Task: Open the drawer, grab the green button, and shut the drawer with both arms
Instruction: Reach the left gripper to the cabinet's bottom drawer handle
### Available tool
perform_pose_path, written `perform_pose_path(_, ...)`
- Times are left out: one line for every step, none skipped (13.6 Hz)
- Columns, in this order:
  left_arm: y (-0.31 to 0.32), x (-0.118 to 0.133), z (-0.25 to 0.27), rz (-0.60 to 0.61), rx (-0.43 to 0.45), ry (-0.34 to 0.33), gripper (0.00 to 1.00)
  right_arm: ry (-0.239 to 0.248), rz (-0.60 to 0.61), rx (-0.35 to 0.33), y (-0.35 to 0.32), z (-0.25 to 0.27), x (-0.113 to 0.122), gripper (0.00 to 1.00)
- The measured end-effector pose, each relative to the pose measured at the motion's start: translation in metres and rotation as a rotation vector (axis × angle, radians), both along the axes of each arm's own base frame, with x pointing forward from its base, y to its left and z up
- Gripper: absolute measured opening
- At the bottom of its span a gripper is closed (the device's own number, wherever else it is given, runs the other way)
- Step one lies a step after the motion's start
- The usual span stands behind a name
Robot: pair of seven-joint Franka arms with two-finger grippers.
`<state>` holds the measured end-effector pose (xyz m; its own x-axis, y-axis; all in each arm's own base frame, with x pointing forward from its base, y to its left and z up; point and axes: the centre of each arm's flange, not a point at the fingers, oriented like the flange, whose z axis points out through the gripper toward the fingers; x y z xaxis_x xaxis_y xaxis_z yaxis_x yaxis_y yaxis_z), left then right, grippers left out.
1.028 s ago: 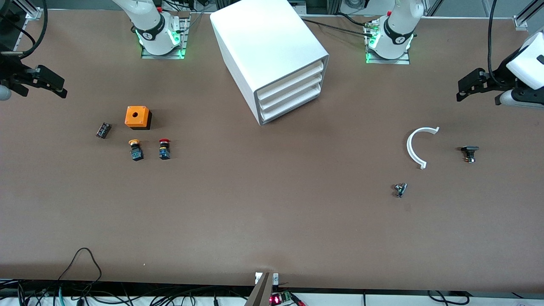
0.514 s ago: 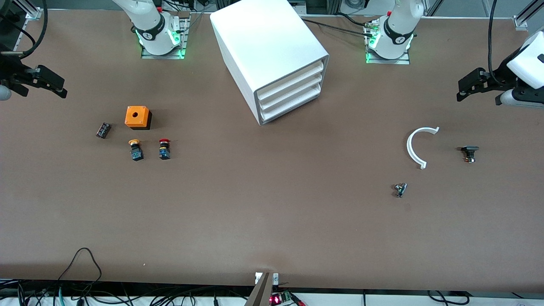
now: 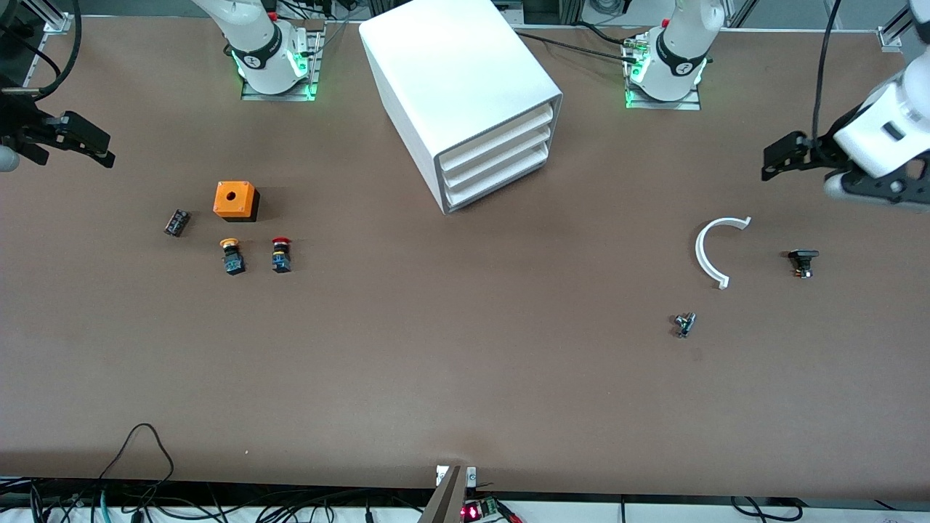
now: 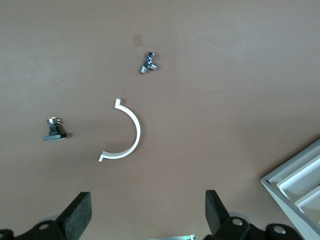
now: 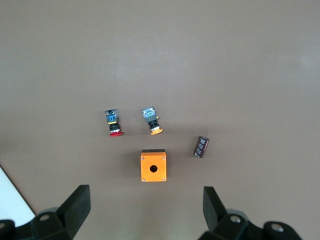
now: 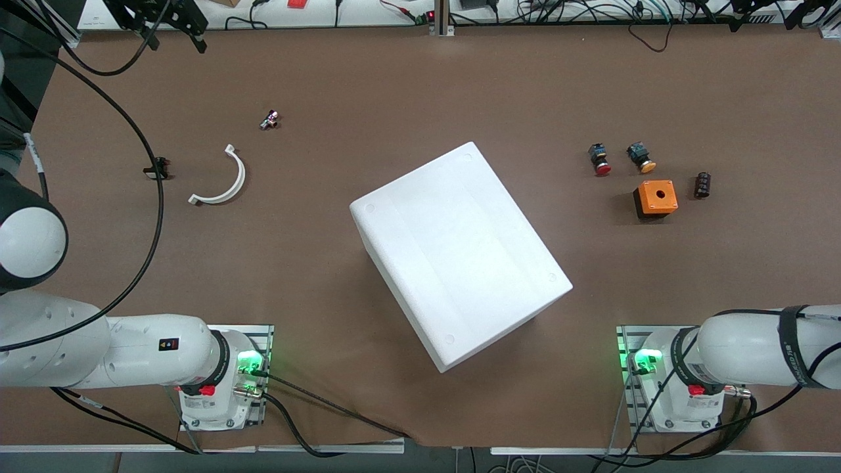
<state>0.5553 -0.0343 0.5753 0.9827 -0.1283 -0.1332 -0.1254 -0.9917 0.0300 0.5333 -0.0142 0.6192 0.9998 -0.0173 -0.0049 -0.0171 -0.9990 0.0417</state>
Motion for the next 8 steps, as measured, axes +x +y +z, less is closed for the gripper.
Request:
perform_pose_path(-0.007, 0.005, -0.018, -0.014, -0.002, 0.042, 1.0, 0.0, 0.0, 0.0, 0.0, 0.0, 0.0, 1.0)
perform_pose_path(-0.015, 0.011, -0.042, -0.028, -0.011, 0.09, 1.0, 0.0, 0.0, 0.0, 0.0, 0.0, 0.0, 1.0)
perform_pose_path(-0.024, 0.015, -0.067, -0.035, -0.043, 0.141, 1.0, 0.0, 0.0, 0.0, 0.0, 0.0, 0.0, 1.0)
perform_pose_path(-0.034, 0.017, -0.094, -0.029, -0.11, 0.201, 1.0, 0.0, 0.0, 0.0, 0.0, 0.0, 0.0, 1.0)
perform_pose_path(-0.043, 0.017, -0.12, -0.013, -0.19, 0.264, 1.0, 0.0, 0.0, 0.0, 0.0, 0.0, 0.0, 1.0)
perform_pose_path(-0.055, 0.013, -0.151, 0.015, -0.288, 0.34, 1.0, 0.0, 0.0, 0.0, 0.0, 0.0, 0.0, 1.0)
perform_pose_path(-0.066, 0.006, -0.183, 0.052, -0.386, 0.415, 1.0, 0.0, 0.0, 0.0, 0.0, 0.0, 0.0, 1.0)
perform_pose_path(-0.079, -0.001, -0.215, 0.087, -0.482, 0.466, 1.0, 0.0, 0.0, 0.0, 0.0, 0.0, 0.0, 1.0)
